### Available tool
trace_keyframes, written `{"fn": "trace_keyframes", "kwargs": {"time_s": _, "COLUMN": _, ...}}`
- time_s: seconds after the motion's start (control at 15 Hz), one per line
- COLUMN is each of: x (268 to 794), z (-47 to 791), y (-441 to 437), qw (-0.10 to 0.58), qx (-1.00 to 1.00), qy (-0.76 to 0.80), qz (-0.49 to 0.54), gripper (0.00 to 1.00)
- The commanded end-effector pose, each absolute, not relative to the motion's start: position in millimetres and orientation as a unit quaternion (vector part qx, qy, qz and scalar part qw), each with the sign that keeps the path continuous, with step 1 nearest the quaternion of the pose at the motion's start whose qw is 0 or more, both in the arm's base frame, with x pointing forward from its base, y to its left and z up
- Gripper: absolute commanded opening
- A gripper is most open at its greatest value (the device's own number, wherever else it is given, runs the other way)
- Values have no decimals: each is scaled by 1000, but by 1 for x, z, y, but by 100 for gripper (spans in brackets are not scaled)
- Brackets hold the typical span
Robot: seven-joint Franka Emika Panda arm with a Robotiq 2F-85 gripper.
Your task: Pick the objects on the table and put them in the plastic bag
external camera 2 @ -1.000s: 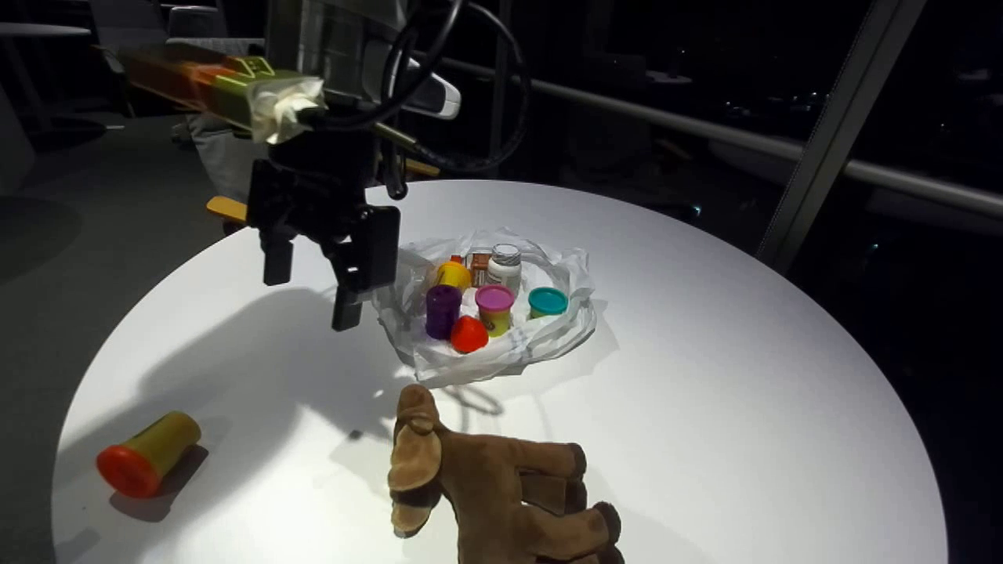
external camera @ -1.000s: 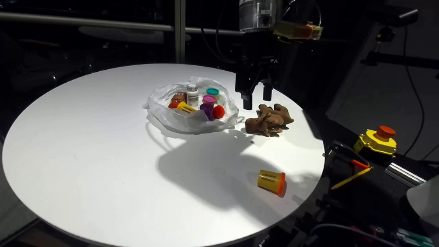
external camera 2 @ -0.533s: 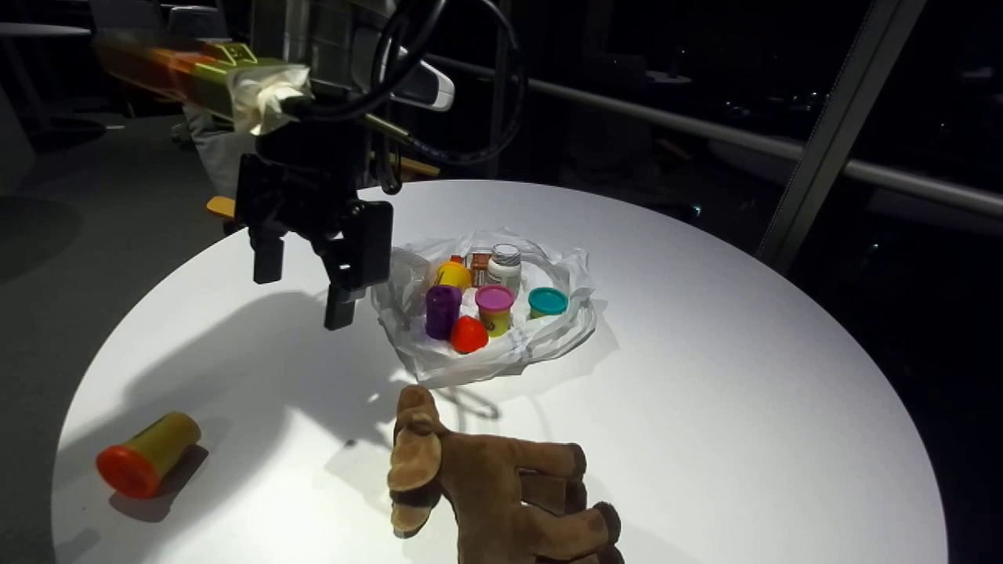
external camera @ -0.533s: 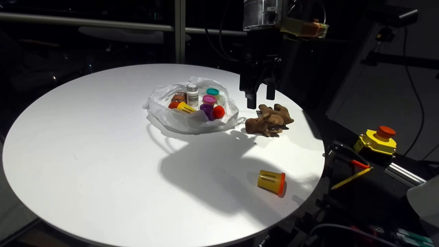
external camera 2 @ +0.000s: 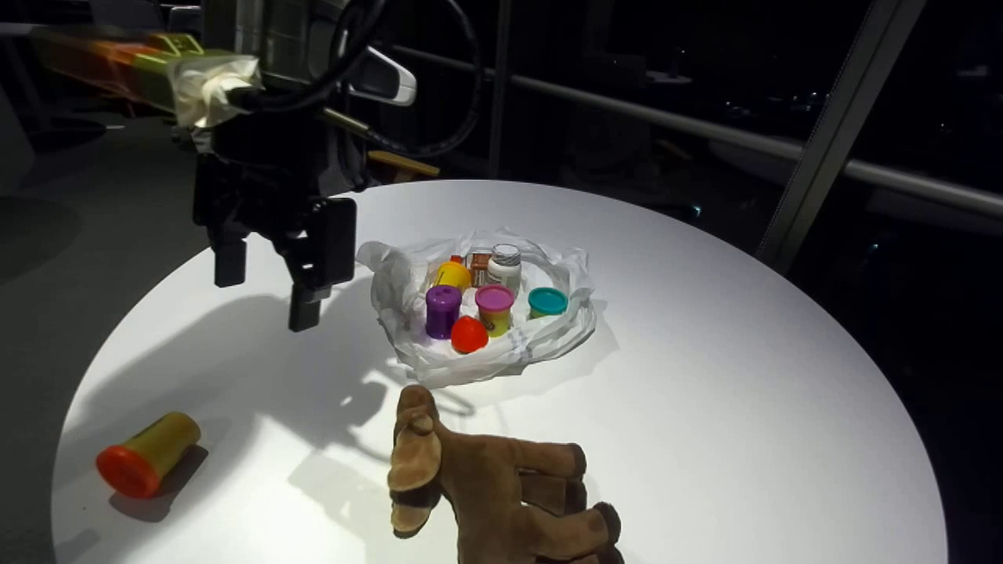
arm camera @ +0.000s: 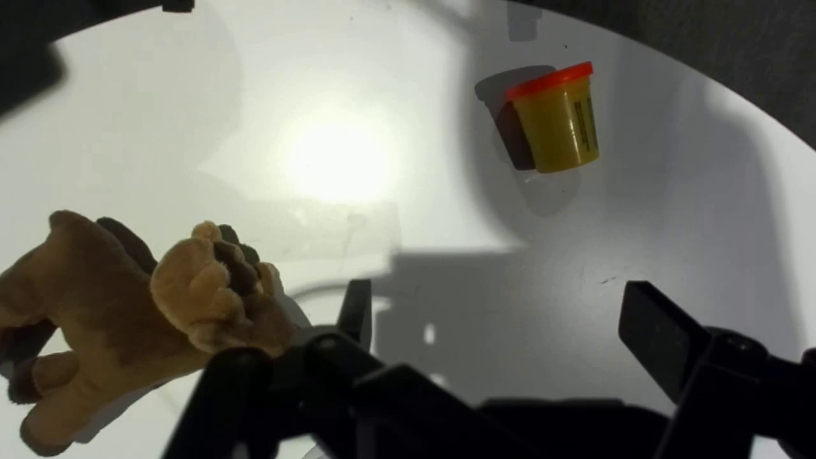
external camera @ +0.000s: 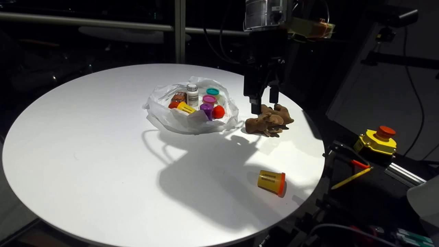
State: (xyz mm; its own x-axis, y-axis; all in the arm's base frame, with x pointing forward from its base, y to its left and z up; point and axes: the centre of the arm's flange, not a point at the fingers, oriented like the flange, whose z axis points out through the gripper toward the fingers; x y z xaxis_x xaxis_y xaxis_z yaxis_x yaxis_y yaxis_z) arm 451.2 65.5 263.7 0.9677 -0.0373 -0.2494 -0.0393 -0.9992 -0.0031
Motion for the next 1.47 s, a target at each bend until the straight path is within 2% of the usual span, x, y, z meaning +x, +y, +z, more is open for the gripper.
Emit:
{"fn": "trace_keyframes", "kwargs": {"time_s": 0.0, "x": 397, "z": 291, "y": 87, "qw": -2, "qx": -994, "qy": 0, "qz": 105, "gripper": 100}}
{"fn": "trace_keyframes", "kwargs": {"time_s": 0.53, "x": 326, "z": 278, "y": 128, "qw": 69, "qx": -997, "qy": -5, "qz": 20, "gripper": 100}}
{"fn": "trace_keyframes", "kwargs": {"time_s": 0.87, "x": 313, "z": 244, "y": 160, "qw": 52, "qx": -996, "qy": -69, "qz": -28, "gripper": 100}}
{"fn": "trace_keyframes", "kwargs": {"time_s": 1.4, "x": 296, "z": 178, "y": 165, "qw": -4, "qx": -988, "qy": -153, "qz": 5, "gripper": 100}}
